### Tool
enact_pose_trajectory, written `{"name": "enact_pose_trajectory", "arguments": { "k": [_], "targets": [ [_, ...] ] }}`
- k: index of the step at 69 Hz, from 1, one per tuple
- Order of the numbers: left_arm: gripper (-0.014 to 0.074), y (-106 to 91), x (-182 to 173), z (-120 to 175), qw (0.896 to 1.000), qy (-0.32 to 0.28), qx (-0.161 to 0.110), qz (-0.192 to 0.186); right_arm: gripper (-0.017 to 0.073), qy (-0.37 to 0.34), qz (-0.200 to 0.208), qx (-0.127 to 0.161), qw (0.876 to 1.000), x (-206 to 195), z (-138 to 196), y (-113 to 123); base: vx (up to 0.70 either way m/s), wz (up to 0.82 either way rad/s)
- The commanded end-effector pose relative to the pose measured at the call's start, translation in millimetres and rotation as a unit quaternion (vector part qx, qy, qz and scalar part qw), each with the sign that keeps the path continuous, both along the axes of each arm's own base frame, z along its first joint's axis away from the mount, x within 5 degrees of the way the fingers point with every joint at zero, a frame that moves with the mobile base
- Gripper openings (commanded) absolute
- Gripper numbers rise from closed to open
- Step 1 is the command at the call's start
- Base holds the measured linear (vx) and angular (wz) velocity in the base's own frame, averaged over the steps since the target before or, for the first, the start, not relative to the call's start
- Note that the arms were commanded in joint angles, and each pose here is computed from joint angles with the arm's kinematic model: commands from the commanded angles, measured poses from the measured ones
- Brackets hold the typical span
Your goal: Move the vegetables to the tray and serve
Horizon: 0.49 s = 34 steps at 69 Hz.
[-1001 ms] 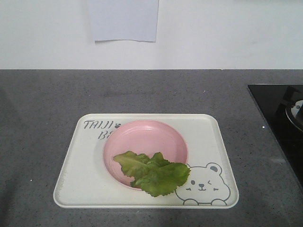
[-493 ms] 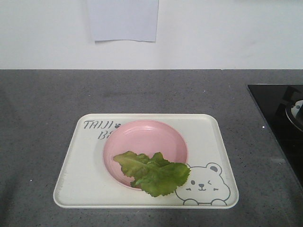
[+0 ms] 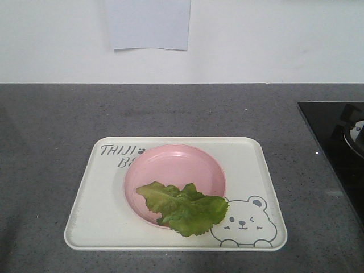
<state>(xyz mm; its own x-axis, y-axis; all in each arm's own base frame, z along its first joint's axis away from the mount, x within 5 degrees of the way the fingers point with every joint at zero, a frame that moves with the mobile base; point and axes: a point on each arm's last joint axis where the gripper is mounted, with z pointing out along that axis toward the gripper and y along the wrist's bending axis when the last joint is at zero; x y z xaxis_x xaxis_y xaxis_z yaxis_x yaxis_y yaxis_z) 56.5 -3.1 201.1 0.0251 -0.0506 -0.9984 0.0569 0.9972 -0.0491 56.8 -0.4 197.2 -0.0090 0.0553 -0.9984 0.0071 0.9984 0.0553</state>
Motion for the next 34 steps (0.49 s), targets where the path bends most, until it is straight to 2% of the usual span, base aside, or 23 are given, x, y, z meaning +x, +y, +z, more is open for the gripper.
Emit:
{"name": "enact_pose_trajectory", "arguments": {
  "k": [1, 16, 34],
  "targets": [
    [-0.0006, -0.1, -0.6, -0.1, 0.999, -0.034, -0.007, -0.002, -0.0004, -0.044, -0.002, -0.007, 0.999, -0.2, 5.3, -0.1, 0.00, 0.00],
    [-0.0006, -0.1, -0.6, -0.1, 0.999, -0.034, -0.007, -0.002, -0.0004, -0.041, -0.003, -0.035, 0.999, -0.2, 4.9, -0.1, 0.00, 0.00],
    [-0.0006, -0.1, -0.6, -0.1, 0.999, -0.034, -0.007, -0.002, -0.0004, -0.021, -0.002, -0.037, 0.999, 0.0, 1.2, -0.2, 0.00, 0.00]
  ]
}}
